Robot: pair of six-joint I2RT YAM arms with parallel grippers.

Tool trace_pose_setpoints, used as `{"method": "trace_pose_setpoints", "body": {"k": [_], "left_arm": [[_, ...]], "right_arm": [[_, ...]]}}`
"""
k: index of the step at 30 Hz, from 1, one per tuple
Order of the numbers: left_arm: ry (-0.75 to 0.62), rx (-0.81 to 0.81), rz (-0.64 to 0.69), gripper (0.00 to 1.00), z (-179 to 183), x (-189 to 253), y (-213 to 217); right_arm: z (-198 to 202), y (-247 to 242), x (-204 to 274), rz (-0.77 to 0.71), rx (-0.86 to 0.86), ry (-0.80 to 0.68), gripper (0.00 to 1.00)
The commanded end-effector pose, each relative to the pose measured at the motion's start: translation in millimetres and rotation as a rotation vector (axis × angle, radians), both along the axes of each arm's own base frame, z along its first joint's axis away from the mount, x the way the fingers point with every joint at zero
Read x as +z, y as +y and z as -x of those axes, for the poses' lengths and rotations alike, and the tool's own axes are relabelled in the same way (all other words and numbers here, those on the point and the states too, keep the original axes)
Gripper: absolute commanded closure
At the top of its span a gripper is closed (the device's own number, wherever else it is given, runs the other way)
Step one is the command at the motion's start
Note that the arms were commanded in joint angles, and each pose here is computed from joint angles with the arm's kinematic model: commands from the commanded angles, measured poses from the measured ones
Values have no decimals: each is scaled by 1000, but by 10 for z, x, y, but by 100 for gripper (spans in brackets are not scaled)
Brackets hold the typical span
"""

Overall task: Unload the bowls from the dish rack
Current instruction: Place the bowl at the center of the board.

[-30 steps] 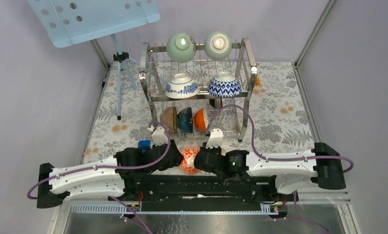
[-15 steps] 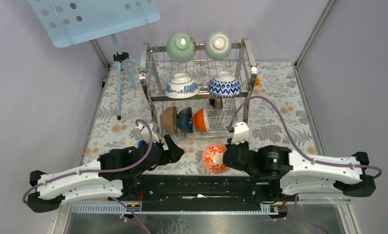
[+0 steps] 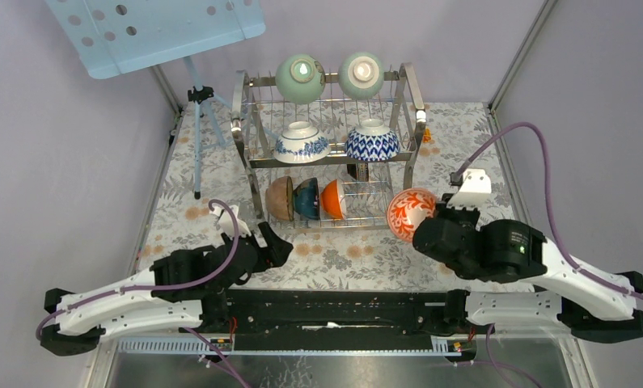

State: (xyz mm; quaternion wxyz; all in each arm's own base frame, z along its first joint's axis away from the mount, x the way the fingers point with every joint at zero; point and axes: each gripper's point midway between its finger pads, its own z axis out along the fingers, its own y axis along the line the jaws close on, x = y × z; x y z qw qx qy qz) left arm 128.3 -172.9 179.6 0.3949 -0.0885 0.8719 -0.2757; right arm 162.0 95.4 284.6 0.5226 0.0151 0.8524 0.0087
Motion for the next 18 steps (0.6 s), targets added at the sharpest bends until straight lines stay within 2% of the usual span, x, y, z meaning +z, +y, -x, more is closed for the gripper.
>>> {"method": "trace_pose_setpoints", "body": {"k": [1,7,15,18], "left_arm": [[-38,35,42,15,-59,162,46],[-37,34,48,15,-44,155,74],[-65,42,50,15,-54,247,172],[-89,56,38,15,-86,286,224]], "right_arm": [[-230,-209,374,-27,-130,-140,100],[-589,-367,328,23,-232,-83,100],[-946,-777,270,-17,-423,-83,100],[-1074,-985,183,-74,-522,-79,100]]}}
